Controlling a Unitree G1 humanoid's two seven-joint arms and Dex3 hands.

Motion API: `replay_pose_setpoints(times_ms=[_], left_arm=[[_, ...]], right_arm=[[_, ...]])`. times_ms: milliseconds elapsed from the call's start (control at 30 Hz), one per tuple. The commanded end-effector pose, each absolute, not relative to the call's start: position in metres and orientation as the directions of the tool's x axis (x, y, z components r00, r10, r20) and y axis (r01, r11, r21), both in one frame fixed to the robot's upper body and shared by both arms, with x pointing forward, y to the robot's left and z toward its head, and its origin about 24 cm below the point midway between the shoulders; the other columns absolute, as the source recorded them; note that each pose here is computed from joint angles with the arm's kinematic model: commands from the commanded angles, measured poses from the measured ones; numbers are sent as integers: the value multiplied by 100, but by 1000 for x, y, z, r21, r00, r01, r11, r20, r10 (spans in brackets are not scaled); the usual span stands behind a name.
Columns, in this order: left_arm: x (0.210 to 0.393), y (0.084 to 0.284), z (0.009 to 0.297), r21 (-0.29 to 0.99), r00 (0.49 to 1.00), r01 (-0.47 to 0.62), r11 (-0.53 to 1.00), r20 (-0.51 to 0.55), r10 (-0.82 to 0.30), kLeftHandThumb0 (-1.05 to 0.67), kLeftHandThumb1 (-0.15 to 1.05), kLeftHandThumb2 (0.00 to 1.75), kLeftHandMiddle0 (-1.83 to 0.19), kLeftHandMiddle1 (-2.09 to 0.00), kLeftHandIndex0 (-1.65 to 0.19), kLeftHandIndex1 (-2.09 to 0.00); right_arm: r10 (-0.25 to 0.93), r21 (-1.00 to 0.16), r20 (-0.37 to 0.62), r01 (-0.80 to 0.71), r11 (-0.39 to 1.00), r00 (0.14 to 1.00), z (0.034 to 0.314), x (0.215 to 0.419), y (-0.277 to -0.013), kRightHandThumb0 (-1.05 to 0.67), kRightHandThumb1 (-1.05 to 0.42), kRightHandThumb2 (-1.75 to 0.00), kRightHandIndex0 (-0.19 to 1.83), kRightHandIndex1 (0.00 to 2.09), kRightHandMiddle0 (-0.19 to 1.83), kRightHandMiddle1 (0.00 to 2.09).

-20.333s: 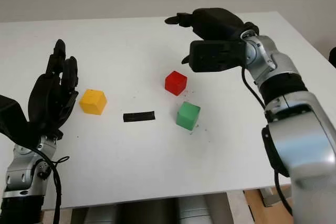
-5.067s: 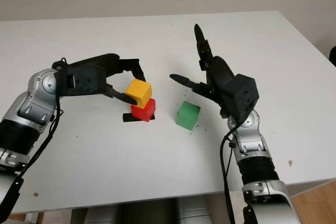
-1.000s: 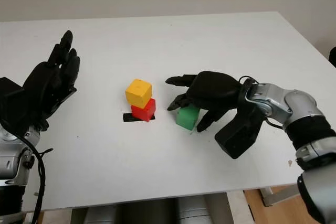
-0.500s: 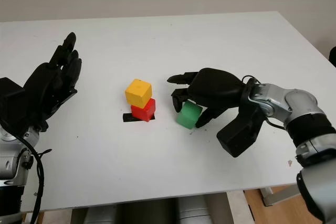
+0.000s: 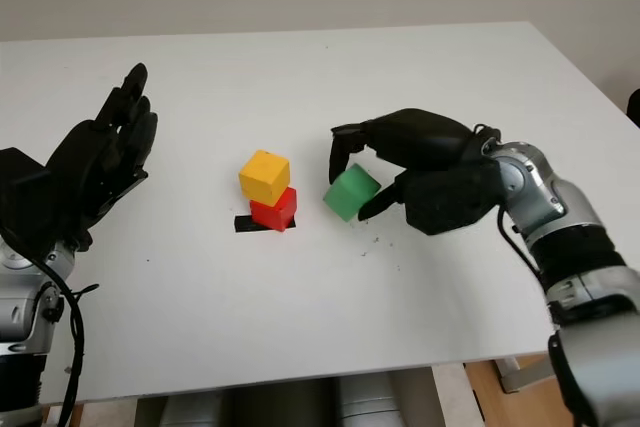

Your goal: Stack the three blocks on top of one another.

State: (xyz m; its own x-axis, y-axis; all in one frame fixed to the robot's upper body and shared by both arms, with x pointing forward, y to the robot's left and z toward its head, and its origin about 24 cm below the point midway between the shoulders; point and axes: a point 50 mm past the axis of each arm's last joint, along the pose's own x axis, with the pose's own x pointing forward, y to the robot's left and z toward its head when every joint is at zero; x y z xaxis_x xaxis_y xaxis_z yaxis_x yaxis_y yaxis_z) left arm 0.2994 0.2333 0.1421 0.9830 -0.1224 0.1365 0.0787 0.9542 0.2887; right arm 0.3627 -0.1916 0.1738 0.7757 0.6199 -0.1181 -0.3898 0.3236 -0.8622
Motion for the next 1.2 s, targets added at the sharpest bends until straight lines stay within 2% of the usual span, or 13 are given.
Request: replay_pose_setpoints(times_ms=[0,200,333,433,633,833,967,1167], left_arm=[[299,234,146,296,981,74,952,149,-122,-81,105,55,19,0,14,-5],[297,236,145,295,982,69,953,151,-117,-81,105,55,19,0,15,-5],[297,237,143,293,983,67,954,146,-114,-81,105,55,19,0,15,-5],[297,237,143,291,984,65,954,141,-110,-81,105,55,19,0,15,-5],[295,236,143,283,984,66,957,142,-109,-79,105,54,19,0,15,-5],[295,236,142,279,984,66,958,140,-109,-80,105,53,19,0,15,-5],[294,235,142,281,985,64,958,138,-106,-80,105,53,19,0,15,-5],[292,235,142,284,985,61,957,136,-104,-80,105,54,19,0,16,-5]], right_arm=[[615,-828,-57,-381,411,786,187,364,-190,-46,-95,-6,17,2,38,145],[575,-726,2,-394,564,818,201,370,-189,-51,-93,-4,17,5,40,147],[575,-579,36,-452,679,817,207,374,-181,-45,-92,-5,16,5,39,146],[564,-479,37,-480,735,825,210,375,-171,-43,-92,-5,14,4,35,153],[576,-323,50,-532,783,816,211,376,-153,-43,-95,-6,10,3,26,164],[585,-197,52,-566,801,810,206,380,-136,-42,-96,-6,9,4,25,164],[585,-49,49,-583,811,810,196,384,-125,-41,-97,-6,8,4,25,163],[571,53,33,-572,819,820,175,387,-115,-43,-97,-6,9,5,28,162]])
